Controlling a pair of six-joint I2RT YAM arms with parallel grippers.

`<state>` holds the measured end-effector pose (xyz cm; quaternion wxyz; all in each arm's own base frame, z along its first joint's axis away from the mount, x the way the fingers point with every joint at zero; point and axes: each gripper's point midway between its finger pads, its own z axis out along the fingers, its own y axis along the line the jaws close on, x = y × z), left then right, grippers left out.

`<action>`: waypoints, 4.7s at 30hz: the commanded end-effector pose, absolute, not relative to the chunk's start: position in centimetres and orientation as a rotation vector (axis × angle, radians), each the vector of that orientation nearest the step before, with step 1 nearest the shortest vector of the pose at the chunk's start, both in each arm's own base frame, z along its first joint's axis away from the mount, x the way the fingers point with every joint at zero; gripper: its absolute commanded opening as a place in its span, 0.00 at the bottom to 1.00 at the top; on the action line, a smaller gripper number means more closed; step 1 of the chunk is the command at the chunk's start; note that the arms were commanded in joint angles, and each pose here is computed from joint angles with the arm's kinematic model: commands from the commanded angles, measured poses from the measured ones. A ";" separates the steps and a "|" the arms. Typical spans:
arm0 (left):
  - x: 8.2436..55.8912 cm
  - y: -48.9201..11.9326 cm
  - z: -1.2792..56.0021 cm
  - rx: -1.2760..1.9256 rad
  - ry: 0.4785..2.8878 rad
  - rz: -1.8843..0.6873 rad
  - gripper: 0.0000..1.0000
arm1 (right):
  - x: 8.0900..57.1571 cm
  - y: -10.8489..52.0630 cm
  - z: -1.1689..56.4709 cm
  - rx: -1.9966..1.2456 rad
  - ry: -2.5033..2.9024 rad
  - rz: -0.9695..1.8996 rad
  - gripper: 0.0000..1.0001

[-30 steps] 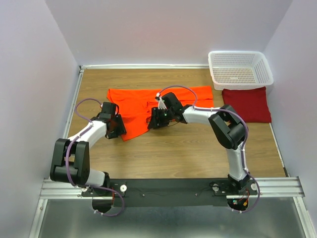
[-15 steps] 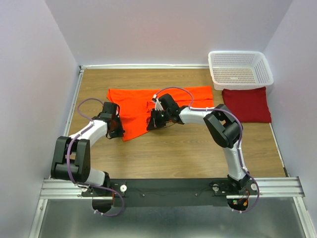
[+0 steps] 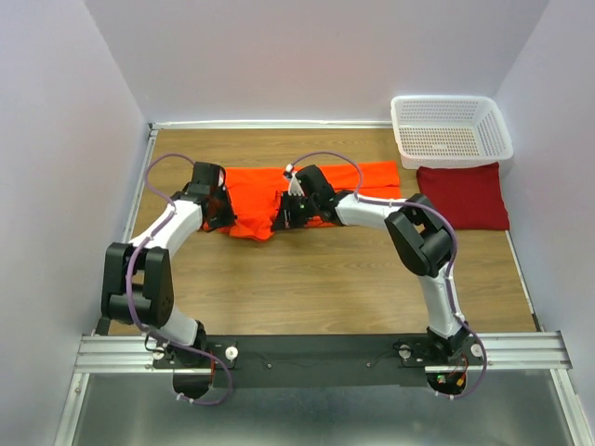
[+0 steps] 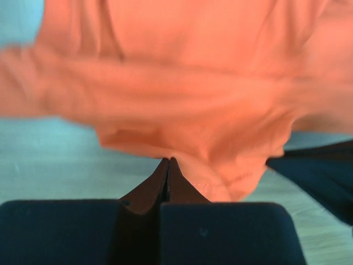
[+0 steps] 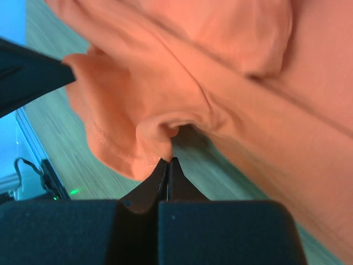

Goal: Fold and stack the t-shirts
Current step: Fold the tshirt

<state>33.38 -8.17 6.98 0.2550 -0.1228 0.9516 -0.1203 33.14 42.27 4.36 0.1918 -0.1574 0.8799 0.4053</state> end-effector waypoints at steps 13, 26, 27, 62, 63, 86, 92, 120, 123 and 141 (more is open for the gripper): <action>45.0 -6.7 11.2 -0.309 2.407 -0.192 0.00 | 43.3 41.3 8.3 -0.314 2.316 1.109 0.01; 47.9 -6.4 10.0 -0.363 2.356 -0.192 0.00 | 45.8 42.4 6.2 -0.331 2.306 1.108 0.04; 47.7 -6.4 9.7 -0.370 2.363 -0.194 0.00 | 45.8 42.4 6.1 -0.326 2.313 1.111 0.04; 52.3 -8.1 8.9 -0.193 2.334 -0.262 0.00 | 46.1 40.5 4.8 -0.074 2.403 1.089 0.06; 52.2 -8.1 8.7 -0.202 2.340 -0.265 0.00 | 46.0 40.5 4.7 -0.075 2.405 1.090 0.06; 50.5 -6.0 5.6 -0.346 2.448 -0.207 0.00 | 45.7 40.4 4.6 -0.102 2.412 1.125 0.10; 51.6 -6.2 5.5 -0.329 2.422 -0.224 0.00 | 45.8 40.3 4.1 -0.103 2.416 1.109 0.13; 42.0 -4.9 9.0 -0.445 2.334 -0.162 0.64 | 38.4 29.5 6.4 -0.316 2.497 0.615 0.35; 41.4 -3.6 6.7 -0.494 2.366 -0.142 0.63 | 38.6 29.2 5.4 -0.305 2.512 0.580 0.34; 40.3 -0.7 1.2 -0.598 2.474 -0.071 0.61 | 45.9 21.4 3.3 -0.022 2.484 0.278 0.29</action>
